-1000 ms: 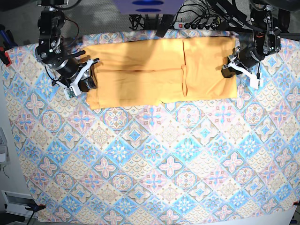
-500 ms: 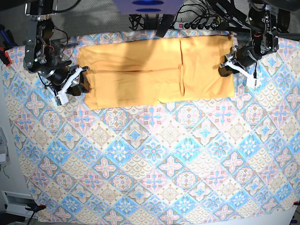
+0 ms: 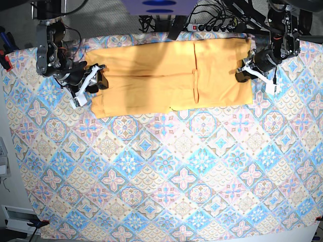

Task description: Fold the T-shirt properly

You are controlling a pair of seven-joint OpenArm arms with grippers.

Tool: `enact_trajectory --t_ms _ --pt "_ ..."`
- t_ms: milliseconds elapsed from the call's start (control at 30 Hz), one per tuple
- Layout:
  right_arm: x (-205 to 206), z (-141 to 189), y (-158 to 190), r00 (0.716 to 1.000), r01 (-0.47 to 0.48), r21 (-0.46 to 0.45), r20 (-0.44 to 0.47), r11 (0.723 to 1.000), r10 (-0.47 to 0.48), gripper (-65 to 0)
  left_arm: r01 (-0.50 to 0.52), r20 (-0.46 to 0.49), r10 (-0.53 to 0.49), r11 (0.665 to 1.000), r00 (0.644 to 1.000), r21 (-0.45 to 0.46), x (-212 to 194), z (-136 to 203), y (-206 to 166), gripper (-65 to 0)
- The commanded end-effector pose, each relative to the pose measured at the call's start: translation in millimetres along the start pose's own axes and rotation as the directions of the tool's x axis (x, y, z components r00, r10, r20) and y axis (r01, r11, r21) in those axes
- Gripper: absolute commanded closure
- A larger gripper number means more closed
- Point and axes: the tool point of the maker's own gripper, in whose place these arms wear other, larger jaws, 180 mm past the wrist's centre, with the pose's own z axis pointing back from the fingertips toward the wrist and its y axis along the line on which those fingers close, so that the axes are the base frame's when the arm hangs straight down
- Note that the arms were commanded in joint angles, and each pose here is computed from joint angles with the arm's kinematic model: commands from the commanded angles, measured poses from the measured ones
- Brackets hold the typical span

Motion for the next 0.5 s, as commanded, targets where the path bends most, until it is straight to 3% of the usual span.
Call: enact_trajectory --t_ms 0,267,467 --pt "12 4 -4 0.999 -0.01 0.002 0.037 1.0 0.01 -24.9 0.013 0.021 -0.013 1.0 1.0 -0.013 8 3 -2 0.0" --pt "4 -8 -15 0.996 0.088 0.018 0.026 0.996 -0.089 -24.9 0.013 0.021 -0.013 1.0 1.0 -0.013 8 3 -2 0.0" --pt "3 -7 -18 0.995 0.093 0.012 0.023 0.996 -0.093 -24.9 0.013 0.021 -0.013 1.0 1.0 -0.013 8 3 -2 0.0"
